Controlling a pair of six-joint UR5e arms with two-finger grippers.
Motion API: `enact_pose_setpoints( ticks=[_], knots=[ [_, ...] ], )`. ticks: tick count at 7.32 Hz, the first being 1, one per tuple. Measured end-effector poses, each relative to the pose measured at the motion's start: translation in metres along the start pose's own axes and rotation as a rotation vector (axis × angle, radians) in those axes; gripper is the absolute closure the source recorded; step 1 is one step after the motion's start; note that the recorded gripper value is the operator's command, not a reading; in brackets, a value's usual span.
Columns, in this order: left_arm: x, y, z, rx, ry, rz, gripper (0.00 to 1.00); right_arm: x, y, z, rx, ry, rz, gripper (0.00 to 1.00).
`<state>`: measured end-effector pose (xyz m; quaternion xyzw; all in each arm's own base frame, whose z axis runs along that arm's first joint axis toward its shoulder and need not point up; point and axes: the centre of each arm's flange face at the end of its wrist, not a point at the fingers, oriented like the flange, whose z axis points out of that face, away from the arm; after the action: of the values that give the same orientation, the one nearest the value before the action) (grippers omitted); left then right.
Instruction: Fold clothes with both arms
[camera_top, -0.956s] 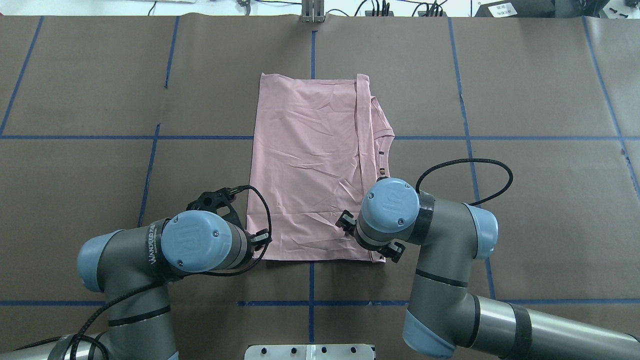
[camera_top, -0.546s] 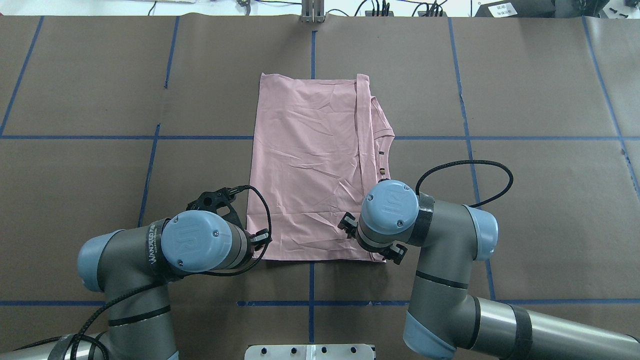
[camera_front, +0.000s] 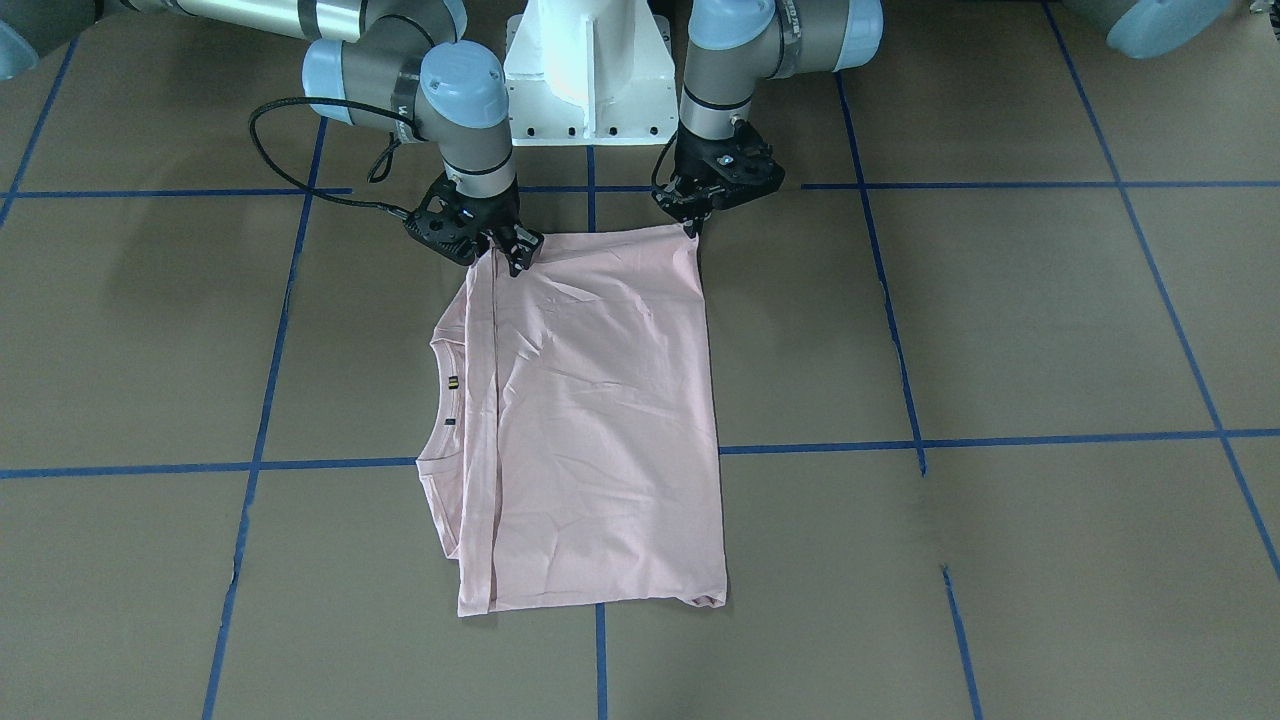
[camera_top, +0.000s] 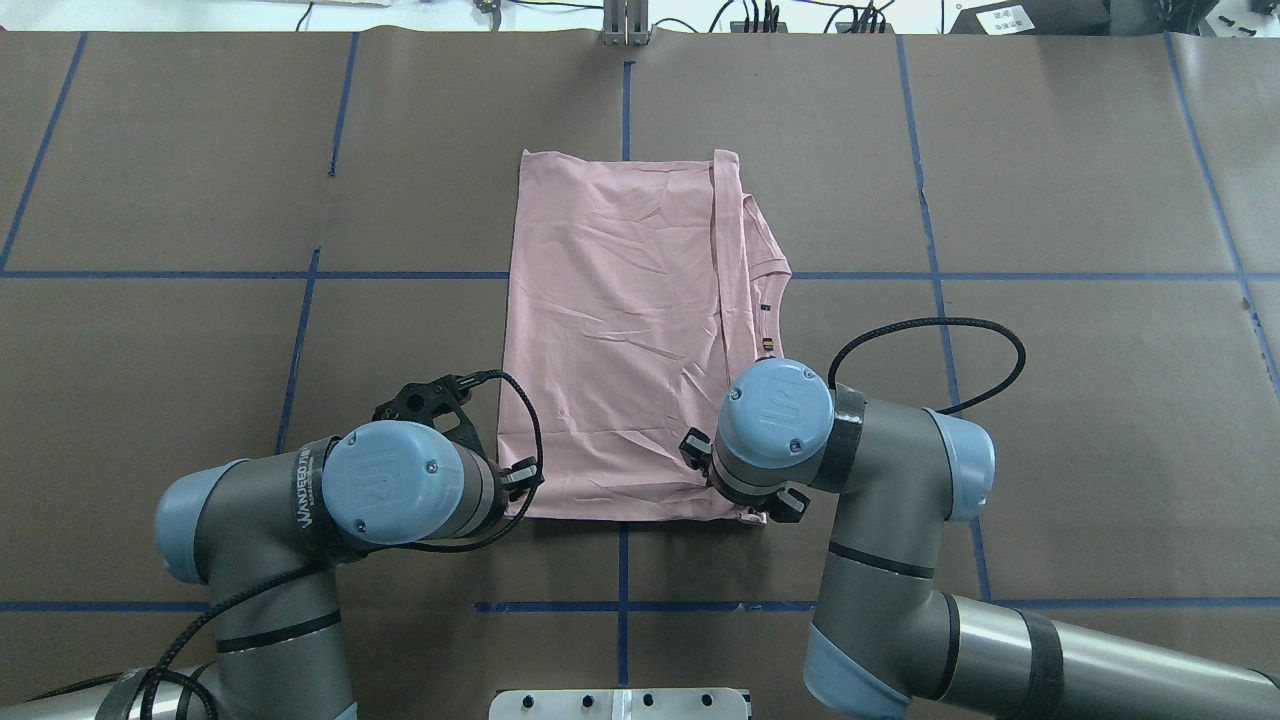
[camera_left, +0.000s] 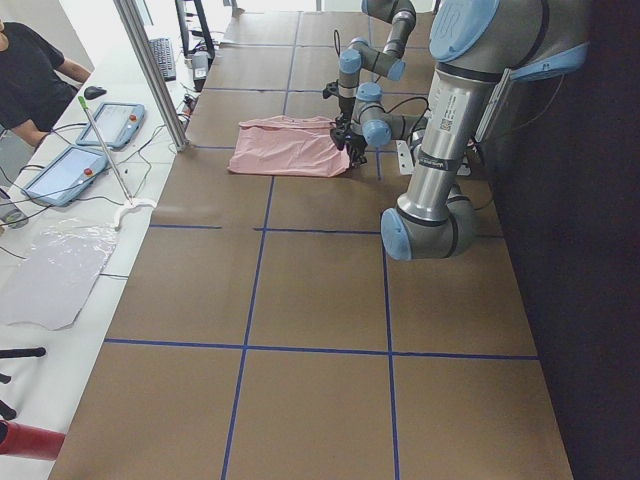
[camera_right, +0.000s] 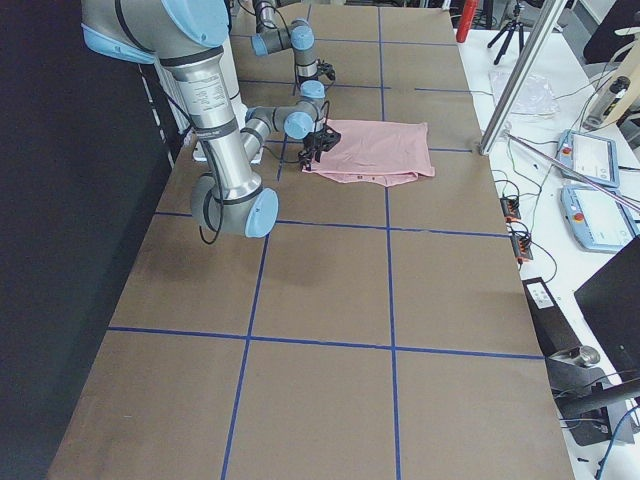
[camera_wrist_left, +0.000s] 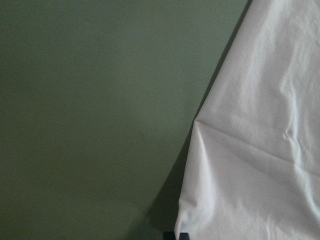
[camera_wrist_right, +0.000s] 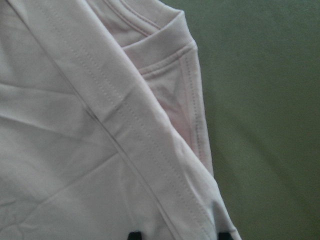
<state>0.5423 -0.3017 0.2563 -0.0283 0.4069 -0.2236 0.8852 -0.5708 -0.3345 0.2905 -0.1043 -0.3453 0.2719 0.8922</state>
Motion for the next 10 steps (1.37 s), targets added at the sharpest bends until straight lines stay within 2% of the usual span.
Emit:
enact_pose_setpoints(
  ticks=[2,6,9,10],
  knots=[
    [0.0,0.0,0.0,0.0,0.001,0.0,1.0,-0.002,-0.002,-0.006,0.001,-0.013,0.002,1.0],
    [0.002,0.001,-0.008,-0.008,0.012,0.0,1.0,-0.006,-0.003,-0.045,-0.011,-0.093,-0.003,1.0],
    [-0.011,0.013,-0.033,-0.032,0.043,0.016,1.0,0.0,0.002,-0.049,-0.03,-0.098,-0.014,1.0],
    [-0.017,0.027,-0.038,-0.049,0.032,0.031,1.0,0.01,0.014,-0.057,-0.052,-0.108,-0.034,1.0]
  ],
)
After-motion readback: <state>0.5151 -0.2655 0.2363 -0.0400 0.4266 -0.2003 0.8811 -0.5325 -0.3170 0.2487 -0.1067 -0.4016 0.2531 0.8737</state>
